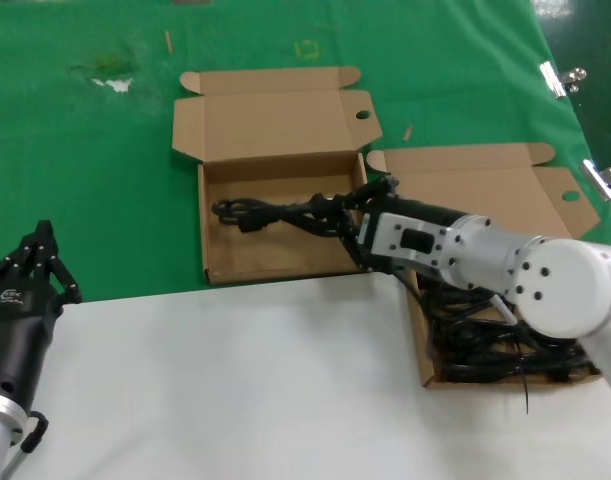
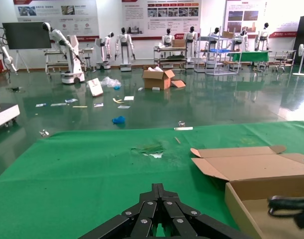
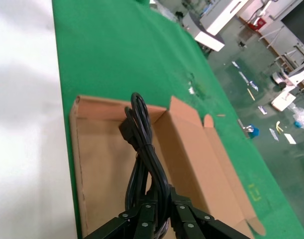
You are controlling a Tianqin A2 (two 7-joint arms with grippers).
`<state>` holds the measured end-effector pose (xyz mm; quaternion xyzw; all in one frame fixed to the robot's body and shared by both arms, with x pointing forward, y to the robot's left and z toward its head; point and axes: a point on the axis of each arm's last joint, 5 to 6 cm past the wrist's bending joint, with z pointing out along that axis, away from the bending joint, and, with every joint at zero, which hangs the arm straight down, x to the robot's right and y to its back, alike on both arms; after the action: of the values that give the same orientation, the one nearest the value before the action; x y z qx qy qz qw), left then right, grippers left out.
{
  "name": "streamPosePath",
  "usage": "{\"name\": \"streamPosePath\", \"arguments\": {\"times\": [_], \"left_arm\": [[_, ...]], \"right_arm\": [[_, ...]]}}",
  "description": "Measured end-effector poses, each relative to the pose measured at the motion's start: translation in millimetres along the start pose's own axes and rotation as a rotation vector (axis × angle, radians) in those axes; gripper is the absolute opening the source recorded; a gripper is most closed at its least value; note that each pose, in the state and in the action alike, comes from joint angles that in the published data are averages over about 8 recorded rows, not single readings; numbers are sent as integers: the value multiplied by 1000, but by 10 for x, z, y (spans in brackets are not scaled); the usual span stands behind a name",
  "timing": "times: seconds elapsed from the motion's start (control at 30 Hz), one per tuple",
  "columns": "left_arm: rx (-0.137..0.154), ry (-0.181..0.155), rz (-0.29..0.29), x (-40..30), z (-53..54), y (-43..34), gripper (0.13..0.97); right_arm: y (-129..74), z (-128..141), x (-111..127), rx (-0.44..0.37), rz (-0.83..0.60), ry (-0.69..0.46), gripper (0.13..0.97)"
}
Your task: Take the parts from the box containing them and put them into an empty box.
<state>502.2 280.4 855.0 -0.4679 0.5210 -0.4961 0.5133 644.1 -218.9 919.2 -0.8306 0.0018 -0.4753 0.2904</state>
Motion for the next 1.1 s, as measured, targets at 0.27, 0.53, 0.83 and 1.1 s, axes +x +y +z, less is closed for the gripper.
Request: {"name": "streamPosePath", "arguments": {"times": [0.27,0.53,0.83,1.1], "left_arm": [[0,0,0,0,0,0,140],[0,0,0,0,0,0,140],[0,0,0,0,0,0,140],[0,0,0,0,0,0,140]], "right_arm": [[54,303,-141,-35,-36,4,170],[150,455,-149,-65,-52,28,170],[220,500,-144,-79,-42,46,188],[253,472,-163,-78,-33,49,246]]}}
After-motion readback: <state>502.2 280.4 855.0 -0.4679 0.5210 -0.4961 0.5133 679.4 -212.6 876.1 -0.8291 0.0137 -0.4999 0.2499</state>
